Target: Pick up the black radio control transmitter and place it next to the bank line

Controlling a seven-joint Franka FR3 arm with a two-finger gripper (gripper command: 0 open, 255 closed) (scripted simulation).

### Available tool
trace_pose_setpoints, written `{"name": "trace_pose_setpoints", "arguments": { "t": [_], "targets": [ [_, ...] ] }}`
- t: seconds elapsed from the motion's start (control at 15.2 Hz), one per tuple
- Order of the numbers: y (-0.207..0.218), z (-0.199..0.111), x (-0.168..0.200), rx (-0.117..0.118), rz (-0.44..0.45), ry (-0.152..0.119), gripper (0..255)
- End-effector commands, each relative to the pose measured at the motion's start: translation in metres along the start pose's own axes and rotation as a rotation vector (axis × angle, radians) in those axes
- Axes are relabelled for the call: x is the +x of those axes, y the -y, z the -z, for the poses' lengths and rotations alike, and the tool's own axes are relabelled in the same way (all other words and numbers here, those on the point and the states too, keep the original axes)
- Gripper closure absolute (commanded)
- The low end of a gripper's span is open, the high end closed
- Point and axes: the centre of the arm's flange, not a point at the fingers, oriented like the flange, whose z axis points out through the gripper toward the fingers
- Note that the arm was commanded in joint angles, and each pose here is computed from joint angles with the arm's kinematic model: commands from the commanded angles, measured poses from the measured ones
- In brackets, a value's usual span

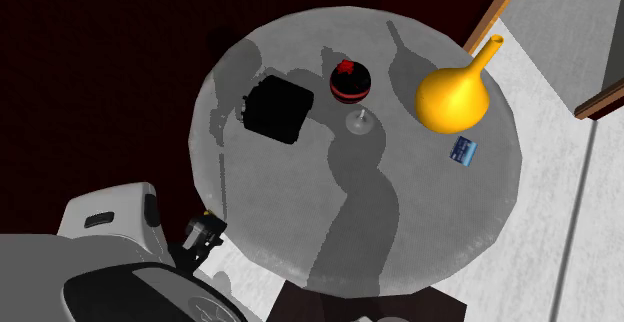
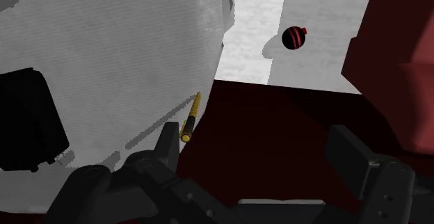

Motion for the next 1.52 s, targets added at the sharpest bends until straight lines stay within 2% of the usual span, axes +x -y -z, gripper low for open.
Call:
{"name": "trace_pose_setpoints", "arguments": {
  "t": [0.0,0.73,1.45],
  "targets": [
    [0.0,0.0,0.0,0.0,0.0,0.0,0],
    [-0.024,-0.095,0.114,-0.235,-0.172,0.088,0],
    [-0.089,-0.188,0.211,-0.469,-0.344,0.177,0]
  ]
}}
